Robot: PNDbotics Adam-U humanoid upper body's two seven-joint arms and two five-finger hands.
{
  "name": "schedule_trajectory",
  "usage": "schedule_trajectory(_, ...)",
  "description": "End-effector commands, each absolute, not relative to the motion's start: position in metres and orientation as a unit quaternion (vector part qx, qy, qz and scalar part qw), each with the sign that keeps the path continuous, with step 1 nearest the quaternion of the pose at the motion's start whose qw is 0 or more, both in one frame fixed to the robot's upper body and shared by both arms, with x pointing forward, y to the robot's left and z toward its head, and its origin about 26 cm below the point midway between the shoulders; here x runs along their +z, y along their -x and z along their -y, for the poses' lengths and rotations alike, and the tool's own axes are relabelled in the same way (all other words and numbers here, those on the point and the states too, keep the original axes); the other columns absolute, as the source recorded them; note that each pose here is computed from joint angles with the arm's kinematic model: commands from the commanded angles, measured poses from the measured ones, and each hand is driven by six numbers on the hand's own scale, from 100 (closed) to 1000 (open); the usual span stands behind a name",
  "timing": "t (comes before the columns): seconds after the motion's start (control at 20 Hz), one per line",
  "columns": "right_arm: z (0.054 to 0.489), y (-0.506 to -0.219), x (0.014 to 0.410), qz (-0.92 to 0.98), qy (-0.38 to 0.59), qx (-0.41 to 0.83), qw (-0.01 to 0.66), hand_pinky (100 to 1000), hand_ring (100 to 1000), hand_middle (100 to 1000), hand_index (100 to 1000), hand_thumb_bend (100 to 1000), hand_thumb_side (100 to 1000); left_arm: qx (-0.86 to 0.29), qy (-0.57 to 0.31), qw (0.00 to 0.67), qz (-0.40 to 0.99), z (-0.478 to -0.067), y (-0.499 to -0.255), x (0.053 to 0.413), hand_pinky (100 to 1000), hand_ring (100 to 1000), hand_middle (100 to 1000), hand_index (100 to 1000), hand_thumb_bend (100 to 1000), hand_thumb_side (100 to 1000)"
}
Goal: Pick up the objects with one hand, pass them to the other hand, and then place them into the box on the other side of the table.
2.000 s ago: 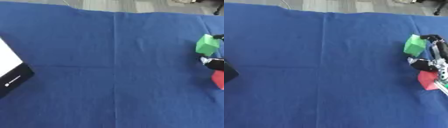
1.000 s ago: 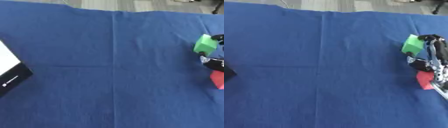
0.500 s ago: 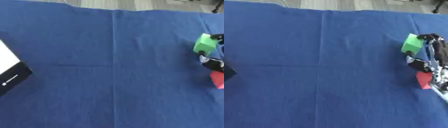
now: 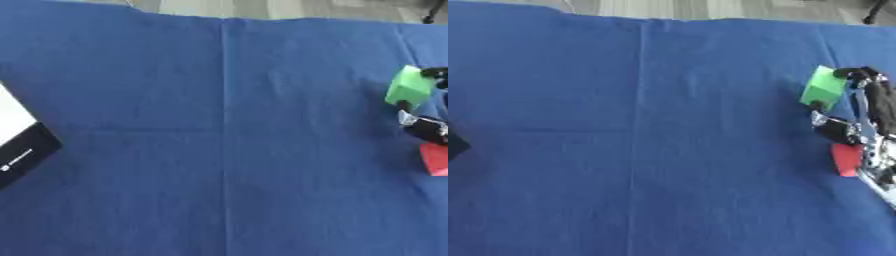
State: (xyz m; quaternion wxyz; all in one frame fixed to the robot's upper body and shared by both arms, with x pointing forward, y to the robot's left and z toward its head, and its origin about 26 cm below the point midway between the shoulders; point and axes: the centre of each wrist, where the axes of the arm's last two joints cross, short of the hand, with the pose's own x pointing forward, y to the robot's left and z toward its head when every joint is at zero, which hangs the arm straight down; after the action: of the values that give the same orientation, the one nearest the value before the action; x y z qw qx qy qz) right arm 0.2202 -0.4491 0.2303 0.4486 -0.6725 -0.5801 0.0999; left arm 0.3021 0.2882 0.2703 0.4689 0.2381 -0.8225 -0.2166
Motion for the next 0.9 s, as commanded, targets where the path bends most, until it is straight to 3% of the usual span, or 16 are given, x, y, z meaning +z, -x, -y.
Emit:
schedule_trajectory(0.05, 0.4447, -0.2183, 0.2389, 0.594, 0.673, 0.094, 0.431, 749, 731, 537, 611, 208, 100, -0.219, -0.255, 0.451, 0.827, -0.2939, -0.297, 0.2822, 916, 638, 606, 736, 100, 726)
schedule_trajectory(0.9, 0.4393, -0.2178, 0.2414, 0.637, 0.653, 0.089, 0.4, 720, 726, 518, 588, 163, 100, -0.22, -0.257, 0.455, 0.824, -0.296, -0.2965, 0.2799, 919, 637, 607, 737, 100, 730)
